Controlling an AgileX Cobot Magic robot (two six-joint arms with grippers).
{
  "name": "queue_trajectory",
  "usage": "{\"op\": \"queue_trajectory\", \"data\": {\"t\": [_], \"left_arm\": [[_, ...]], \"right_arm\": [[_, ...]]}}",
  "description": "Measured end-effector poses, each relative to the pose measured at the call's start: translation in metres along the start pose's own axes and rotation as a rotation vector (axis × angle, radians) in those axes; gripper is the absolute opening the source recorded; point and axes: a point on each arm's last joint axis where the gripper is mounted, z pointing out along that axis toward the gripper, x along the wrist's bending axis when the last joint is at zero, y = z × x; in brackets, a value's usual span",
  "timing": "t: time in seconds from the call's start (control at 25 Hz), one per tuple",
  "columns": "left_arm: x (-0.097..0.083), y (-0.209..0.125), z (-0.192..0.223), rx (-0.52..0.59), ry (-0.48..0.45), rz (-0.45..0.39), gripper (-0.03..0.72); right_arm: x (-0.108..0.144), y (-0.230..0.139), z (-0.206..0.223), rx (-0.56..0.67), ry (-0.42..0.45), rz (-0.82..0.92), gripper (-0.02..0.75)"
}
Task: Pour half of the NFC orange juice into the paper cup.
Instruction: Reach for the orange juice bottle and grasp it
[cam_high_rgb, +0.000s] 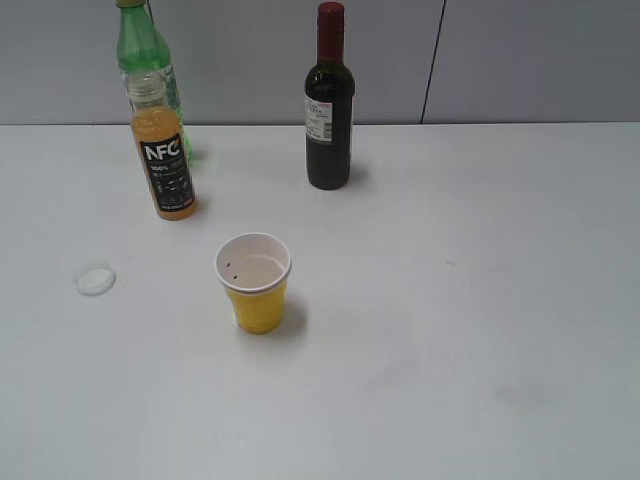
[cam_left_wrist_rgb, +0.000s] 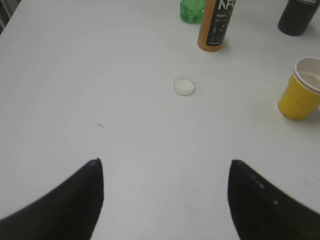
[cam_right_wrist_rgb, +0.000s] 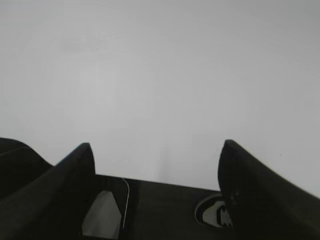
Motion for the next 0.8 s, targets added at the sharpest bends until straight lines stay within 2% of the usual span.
{"op": "queue_trajectory", "data": {"t": [0.44, 0.8], "left_arm": [[0.0, 0.0, 0.0, 0.0, 0.0, 0.0, 0.59], [0.0, 0.0, 0.0, 0.0, 0.0, 0.0, 0.59]], "right_arm": [[0.004, -0.036, -0.032, -0.358, -0.008, 0.003, 0.577], [0.005, -0.061, -0.052, -0.583, -0.021, -0.001, 0.577]]}}
